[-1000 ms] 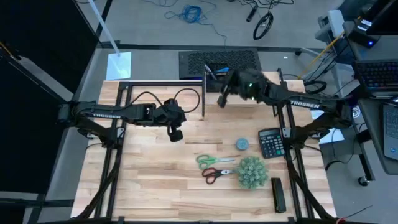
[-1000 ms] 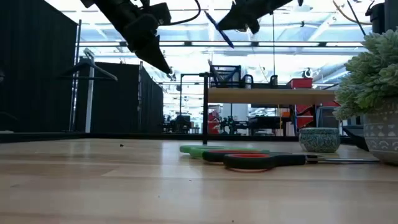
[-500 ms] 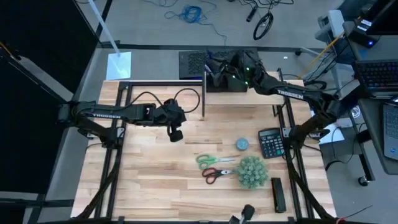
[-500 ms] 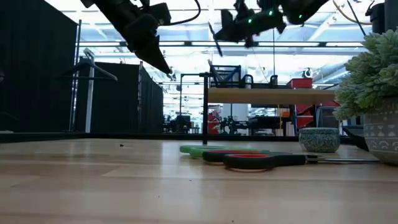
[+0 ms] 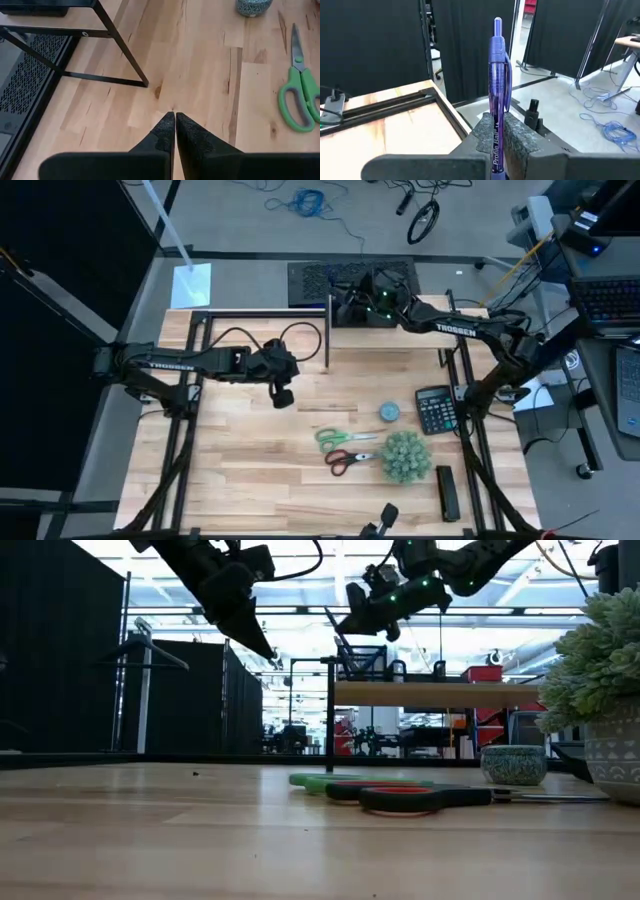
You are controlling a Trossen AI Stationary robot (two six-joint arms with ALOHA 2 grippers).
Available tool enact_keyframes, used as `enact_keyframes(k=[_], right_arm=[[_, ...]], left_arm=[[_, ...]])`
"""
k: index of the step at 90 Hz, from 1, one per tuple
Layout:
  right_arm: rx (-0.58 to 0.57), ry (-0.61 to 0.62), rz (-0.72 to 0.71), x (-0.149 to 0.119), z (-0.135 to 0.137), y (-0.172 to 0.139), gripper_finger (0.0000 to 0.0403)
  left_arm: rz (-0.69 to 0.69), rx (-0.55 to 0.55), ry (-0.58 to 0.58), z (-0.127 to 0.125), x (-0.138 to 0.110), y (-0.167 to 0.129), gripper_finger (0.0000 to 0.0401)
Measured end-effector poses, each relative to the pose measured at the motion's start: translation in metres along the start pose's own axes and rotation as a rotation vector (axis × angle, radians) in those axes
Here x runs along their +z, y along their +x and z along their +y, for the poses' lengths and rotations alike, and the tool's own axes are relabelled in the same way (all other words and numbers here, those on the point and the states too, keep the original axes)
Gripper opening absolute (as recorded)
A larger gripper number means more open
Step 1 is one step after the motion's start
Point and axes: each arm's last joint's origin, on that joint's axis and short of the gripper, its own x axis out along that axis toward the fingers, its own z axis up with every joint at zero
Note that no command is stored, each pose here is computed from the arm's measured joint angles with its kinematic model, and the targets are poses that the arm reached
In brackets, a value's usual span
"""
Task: Pick and place office supplies into organizer
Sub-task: Put the dark blue pen into the black desk organizer on the shelf
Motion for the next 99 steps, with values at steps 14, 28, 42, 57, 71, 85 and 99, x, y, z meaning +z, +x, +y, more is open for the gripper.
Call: enact_keyframes(k=[14, 28, 42, 57, 71, 85, 99], right_arm=[[0.000, -0.023, 0.004, 0.000, 0.000, 0.000, 0.0012], [0.008, -0.024, -0.047, 0.005, 0.002, 0.000, 0.0003], [0.024, -0.037, -0.152, 0.019, 0.004, -0.007, 0.0005], [-0.007, -0.066, -0.221, 0.028, -0.005, -0.011, 0.0005], [-0.024, -0.068, -0.183, 0.022, -0.013, -0.007, 0.0005], [-0.008, -0.035, -0.105, 0.008, -0.014, 0.001, 0.0005], [0.019, -0.029, -0.060, 0.002, -0.009, 0.003, 0.0006]], left_arm=[[-0.002, 0.000, 0.000, 0.000, 0.000, 0.000, 0.0003], [-0.002, 0.000, 0.000, 0.000, 0.000, 0.000, 0.0003], [-0.002, 0.000, 0.000, 0.000, 0.000, 0.000, 0.0003], [-0.002, 0.000, 0.000, 0.000, 0.000, 0.000, 0.0003], [-0.004, 0.000, 0.000, 0.000, 0.000, 0.000, 0.0003], [-0.004, 0.000, 0.000, 0.000, 0.000, 0.000, 0.0003], [-0.003, 0.000, 0.000, 0.000, 0.000, 0.000, 0.0003]])
